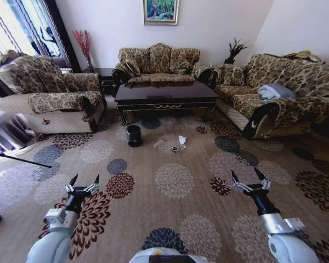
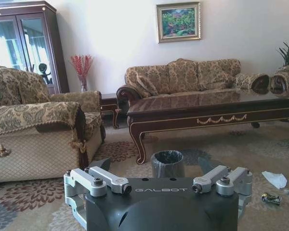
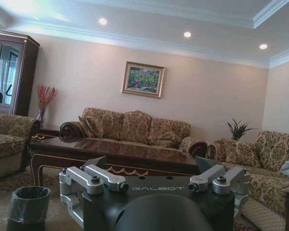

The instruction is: Move to the front of the table and pick up the trash from the floor, then place it into the trash bin.

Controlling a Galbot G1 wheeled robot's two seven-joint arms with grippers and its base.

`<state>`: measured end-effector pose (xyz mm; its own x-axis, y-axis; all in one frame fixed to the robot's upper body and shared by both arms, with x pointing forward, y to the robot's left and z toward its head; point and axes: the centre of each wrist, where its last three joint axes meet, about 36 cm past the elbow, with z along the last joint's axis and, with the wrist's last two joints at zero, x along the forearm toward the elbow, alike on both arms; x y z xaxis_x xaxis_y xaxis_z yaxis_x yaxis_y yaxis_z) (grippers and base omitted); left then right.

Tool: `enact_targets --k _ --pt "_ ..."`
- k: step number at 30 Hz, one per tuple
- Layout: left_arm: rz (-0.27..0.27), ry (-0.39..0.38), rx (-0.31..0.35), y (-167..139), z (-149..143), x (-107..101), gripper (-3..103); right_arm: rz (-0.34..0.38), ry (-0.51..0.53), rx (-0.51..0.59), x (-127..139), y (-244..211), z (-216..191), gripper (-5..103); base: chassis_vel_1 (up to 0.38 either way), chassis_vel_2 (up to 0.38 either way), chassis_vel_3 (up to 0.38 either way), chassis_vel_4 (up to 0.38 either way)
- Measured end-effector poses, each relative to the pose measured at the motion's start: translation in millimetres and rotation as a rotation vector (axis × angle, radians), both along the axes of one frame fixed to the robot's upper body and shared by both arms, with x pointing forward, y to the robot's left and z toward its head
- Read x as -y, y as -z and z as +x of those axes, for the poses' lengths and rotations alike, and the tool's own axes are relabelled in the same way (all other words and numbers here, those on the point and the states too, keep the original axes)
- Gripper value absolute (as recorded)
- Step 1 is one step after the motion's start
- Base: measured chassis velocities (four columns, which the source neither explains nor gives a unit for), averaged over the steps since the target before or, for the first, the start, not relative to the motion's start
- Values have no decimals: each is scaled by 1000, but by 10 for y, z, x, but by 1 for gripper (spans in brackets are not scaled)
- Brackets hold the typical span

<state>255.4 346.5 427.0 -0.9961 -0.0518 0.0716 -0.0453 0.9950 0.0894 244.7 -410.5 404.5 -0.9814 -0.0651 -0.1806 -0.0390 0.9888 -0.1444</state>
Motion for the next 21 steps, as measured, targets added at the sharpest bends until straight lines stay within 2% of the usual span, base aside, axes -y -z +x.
enact_targets --k 21 --pt "-5 2 -8 16 -28 26 100 9 -5 -17 13 71 -48 100 0 0 0 0"
